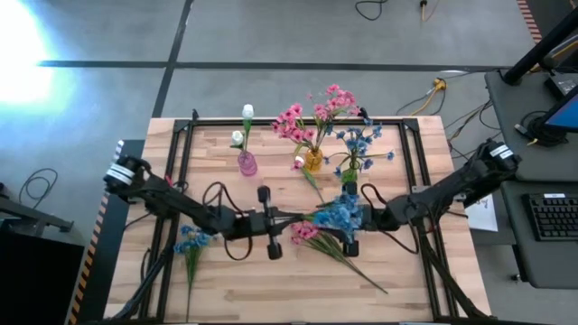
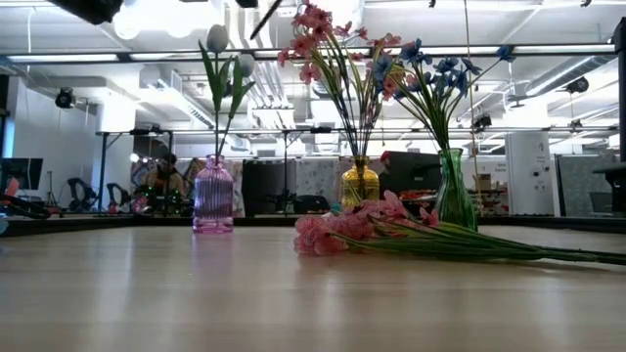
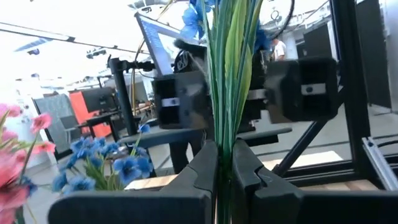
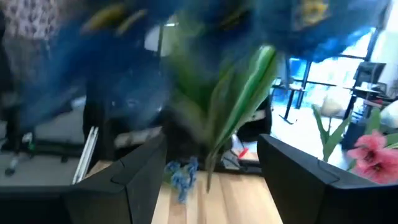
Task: Sort flowers into vase by color
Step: Put the top blue flowers into the green vase
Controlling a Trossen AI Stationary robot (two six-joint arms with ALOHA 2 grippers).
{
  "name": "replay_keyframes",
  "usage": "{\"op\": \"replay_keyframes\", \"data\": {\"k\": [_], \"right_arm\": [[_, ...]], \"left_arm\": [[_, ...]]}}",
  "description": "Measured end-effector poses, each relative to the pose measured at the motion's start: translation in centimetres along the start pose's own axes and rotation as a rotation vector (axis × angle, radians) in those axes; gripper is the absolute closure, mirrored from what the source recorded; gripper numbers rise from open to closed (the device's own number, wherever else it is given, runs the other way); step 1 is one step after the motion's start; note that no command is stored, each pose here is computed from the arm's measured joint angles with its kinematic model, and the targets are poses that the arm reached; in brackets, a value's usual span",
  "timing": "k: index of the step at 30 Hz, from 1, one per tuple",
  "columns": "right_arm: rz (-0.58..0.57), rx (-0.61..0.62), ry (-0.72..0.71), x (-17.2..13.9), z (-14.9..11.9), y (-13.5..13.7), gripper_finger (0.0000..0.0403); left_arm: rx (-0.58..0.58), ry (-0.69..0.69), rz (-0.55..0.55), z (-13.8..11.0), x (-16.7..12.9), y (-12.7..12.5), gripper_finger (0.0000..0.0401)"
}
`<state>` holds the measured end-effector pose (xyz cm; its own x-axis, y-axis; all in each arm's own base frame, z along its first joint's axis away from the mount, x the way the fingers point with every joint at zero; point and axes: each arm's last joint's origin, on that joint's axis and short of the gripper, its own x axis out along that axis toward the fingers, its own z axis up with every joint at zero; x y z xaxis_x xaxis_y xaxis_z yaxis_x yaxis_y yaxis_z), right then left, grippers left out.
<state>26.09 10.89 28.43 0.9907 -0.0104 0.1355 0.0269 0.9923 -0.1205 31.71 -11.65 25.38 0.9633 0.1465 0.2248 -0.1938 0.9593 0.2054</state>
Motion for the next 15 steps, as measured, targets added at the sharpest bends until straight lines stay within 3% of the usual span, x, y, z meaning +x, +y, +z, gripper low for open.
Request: {"op": "replay_keyframes", "data": {"k": [15], "right_arm": [[0.058, -0.011, -0.062, 0.1, 0.4, -0.1, 0.0159]], "left_arm": [[-0.015, 0.025, 0.043, -1.5, 2.8, -0.3, 0.0401]]}}
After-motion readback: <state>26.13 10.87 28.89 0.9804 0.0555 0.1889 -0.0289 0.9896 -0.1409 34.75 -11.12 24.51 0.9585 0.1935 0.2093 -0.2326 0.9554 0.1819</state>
